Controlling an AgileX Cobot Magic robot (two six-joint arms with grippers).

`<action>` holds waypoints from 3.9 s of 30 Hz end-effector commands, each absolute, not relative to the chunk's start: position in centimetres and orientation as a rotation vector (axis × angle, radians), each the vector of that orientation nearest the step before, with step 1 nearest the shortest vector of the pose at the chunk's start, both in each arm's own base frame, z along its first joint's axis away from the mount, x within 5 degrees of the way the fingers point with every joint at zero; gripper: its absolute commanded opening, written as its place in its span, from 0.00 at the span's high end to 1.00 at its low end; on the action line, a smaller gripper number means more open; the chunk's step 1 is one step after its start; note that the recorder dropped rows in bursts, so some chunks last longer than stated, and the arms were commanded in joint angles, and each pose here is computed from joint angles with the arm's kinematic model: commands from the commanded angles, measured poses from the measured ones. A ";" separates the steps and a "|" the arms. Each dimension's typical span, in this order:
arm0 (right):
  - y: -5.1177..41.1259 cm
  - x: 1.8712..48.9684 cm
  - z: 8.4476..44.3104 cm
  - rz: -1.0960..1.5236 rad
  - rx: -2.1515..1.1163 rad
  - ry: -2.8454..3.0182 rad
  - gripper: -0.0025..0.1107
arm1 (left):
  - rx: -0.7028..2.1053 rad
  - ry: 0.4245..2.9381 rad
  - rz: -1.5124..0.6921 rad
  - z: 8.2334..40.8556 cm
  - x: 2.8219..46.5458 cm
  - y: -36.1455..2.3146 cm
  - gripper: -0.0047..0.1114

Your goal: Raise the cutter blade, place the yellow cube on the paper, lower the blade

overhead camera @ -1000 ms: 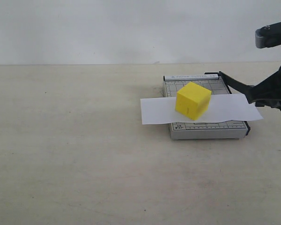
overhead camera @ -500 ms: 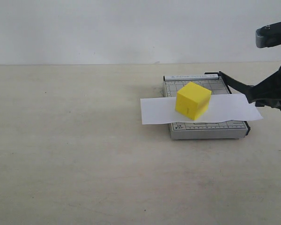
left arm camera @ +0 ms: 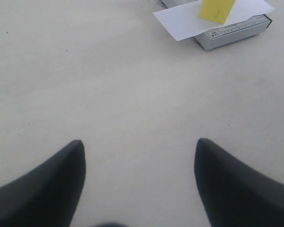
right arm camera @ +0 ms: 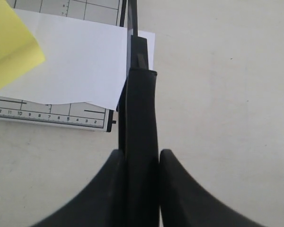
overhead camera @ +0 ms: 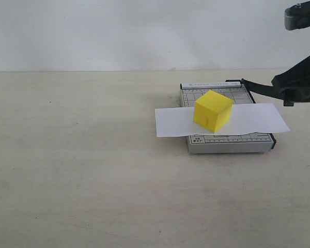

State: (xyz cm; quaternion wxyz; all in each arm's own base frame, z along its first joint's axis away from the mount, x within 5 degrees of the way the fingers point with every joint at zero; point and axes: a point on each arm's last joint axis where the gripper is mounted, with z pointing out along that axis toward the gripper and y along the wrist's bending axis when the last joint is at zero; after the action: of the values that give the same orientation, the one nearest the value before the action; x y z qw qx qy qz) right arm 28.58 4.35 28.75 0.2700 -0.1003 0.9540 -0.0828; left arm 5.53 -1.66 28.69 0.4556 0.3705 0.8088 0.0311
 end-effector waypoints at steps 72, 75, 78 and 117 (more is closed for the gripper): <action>3.8 20.4 15.0 -0.046 -0.273 2.764 0.92 | 0.900 1.998 0.049 28.6 5.4 -1.8 0.42; 3.8 20.3 15.0 -0.047 -0.273 2.766 0.92 | 0.900 1.998 0.049 28.6 5.4 -1.8 0.42; 3.8 20.3 15.0 -0.046 -0.267 2.774 0.92 | 0.900 1.998 0.049 28.6 5.4 -1.8 0.42; 3.6 18.4 13.2 -0.019 -0.255 2.789 0.92 | 0.900 1.996 0.049 28.6 5.4 -1.8 0.42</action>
State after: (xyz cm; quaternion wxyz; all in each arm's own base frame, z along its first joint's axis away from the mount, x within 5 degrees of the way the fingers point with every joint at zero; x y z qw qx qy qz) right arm 21.91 3.89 16.10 0.3208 -0.0814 0.9434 0.0233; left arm 5.49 -1.72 28.67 0.4549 0.3698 0.8097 0.0262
